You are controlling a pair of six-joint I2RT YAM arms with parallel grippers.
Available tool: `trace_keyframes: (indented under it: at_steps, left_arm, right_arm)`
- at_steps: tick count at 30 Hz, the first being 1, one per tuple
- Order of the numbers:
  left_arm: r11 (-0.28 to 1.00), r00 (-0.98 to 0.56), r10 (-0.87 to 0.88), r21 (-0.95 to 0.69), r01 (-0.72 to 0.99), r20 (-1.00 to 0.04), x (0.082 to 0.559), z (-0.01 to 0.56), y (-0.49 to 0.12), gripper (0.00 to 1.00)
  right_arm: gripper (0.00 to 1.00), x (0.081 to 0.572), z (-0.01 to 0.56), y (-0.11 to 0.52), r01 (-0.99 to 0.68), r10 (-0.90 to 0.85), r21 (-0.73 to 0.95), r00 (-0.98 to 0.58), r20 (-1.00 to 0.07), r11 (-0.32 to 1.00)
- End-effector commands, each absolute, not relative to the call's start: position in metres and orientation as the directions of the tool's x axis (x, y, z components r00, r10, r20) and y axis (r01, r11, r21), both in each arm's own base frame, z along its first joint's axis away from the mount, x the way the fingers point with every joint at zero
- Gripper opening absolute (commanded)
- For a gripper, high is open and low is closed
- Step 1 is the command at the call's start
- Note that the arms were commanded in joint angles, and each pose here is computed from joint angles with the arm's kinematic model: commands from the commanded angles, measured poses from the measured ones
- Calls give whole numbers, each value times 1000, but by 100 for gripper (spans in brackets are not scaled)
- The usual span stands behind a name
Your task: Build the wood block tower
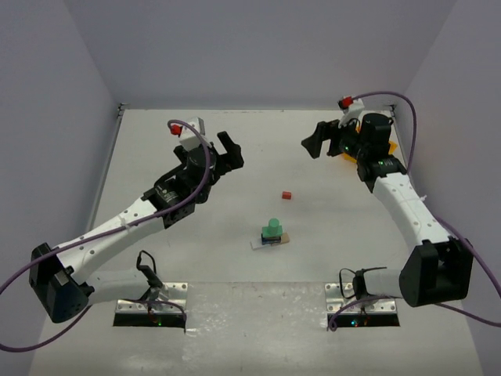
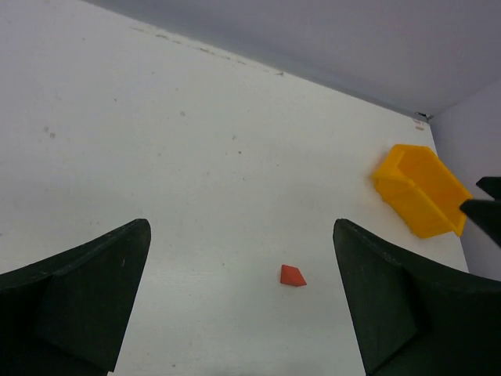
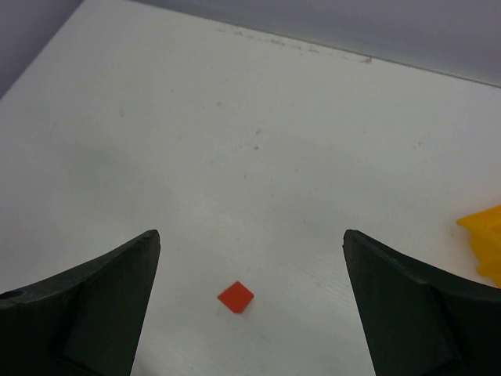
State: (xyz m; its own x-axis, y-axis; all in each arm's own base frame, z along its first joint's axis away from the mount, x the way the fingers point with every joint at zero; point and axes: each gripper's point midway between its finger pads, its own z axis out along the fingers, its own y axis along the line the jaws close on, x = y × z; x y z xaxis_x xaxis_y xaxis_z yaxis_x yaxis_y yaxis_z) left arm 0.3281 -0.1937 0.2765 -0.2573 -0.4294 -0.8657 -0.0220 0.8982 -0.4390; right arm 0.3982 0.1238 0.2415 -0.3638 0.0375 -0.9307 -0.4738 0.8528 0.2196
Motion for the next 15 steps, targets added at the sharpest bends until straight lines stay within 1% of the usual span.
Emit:
trace_keyframes:
  at_steps: [1, 2, 3, 4, 5, 7, 9, 11, 15]
  left_arm:
    - [858, -204, -506, -514, -14, -838, 338, 286, -189, 100]
    - [849, -190, -520, -528, -6, -833, 341, 289, -186, 100]
    - [850, -208, -512, -526, 19, -834, 341, 287, -186, 100]
    - [842, -201, -522, -539, 35, -829, 345, 288, -184, 100]
    - [839, -192, -528, -544, 34, -827, 347, 290, -180, 100]
    - [844, -193, -519, -535, 39, -833, 348, 282, -175, 100]
    - [848, -208, -518, -530, 5, -830, 347, 260, -171, 100]
    - [851, -201, -519, -525, -25, -831, 348, 248, -166, 100]
    - [865, -219, -494, -500, -30, -842, 345, 238, -164, 100]
  right_arm:
    - [99, 420, 262, 112, -281, 206, 363, -462, -863, 888]
    - [99, 422, 257, 107, -210, 251, 390, -484, -839, 897]
    - [99, 421, 243, 105, -150, 320, 443, -498, -806, 884]
    - [99, 415, 229, 105, -114, 351, 468, -514, -783, 876]
    - [99, 415, 227, 105, -110, 363, 476, -505, -783, 873]
    - [99, 406, 206, 112, -97, 341, 460, -542, -769, 883]
    - [99, 394, 173, 117, -56, 263, 363, -588, -765, 930]
    - [99, 385, 149, 120, -42, 220, 317, -632, -743, 948]
    - [99, 369, 105, 130, -27, 187, 293, -712, -677, 956]
